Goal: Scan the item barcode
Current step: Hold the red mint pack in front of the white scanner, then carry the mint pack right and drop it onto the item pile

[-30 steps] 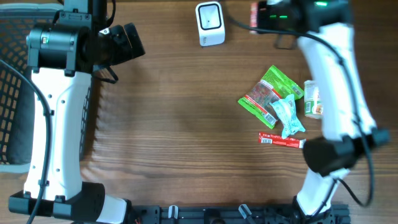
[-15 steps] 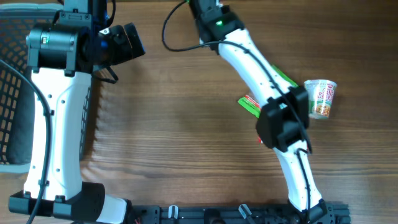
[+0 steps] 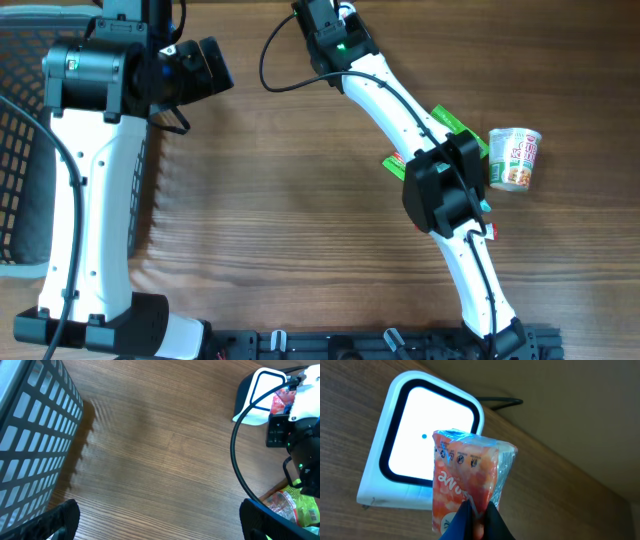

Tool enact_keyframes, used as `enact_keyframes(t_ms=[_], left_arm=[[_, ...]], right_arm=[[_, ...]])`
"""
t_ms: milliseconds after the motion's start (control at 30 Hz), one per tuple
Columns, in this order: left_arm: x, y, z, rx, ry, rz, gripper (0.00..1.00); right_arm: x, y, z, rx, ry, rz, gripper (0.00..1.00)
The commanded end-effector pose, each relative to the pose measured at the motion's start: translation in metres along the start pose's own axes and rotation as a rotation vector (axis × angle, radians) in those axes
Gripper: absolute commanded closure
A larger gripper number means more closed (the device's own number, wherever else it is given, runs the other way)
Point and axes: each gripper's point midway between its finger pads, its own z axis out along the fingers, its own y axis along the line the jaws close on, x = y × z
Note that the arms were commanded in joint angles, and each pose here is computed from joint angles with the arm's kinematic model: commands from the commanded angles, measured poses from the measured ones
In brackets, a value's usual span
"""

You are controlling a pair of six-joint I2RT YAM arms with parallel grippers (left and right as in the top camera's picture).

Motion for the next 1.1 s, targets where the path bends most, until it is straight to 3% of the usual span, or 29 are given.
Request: enact_keyframes(t_ms=[0,200,367,567,767,967,1033,1067], left_arm=[[-0.001,0.001,-0.001,0.003,-0.001,0.016,0.00],[-0.001,0.001,-0.001,0.003,-0.001,0.016,0.00],[-0.001,0.001,-0.001,0.003,-0.001,0.016,0.00],[-0.001,0.001,-0.001,0.003,-0.001,0.016,0.00],[-0.001,0.001,-0.001,0.003,-0.001,0.016,0.00],[-0.001,0.001,-0.001,0.003,-0.001,0.016,0.00],[-0.001,0.001,-0.001,0.003,-0.001,0.016,0.00],[-0.001,0.001,-0.001,0.003,-0.001,0.016,0.00]], right_arm=[[-0.042,-0.053,-0.079,-0.070,-0.125,0.164,0.96],[-0.031,-0.106,-0.190,-0.215,-0.136,0.283,0.96],[0.035,-0.120,-0.248,-0.364,0.042,0.276,0.96],[0.109,-0.088,-0.245,-0.512,0.359,0.211,0.96],[0.180,-0.053,-0.202,-0.445,0.615,0.143,0.95],[0.239,-0.015,-0.164,-0.432,0.734,0.116,0.94],[0.252,-0.006,-0.157,-0.432,0.747,0.109,0.82],[0.258,-0.001,-0.152,-0.433,0.750,0.108,0.70]])
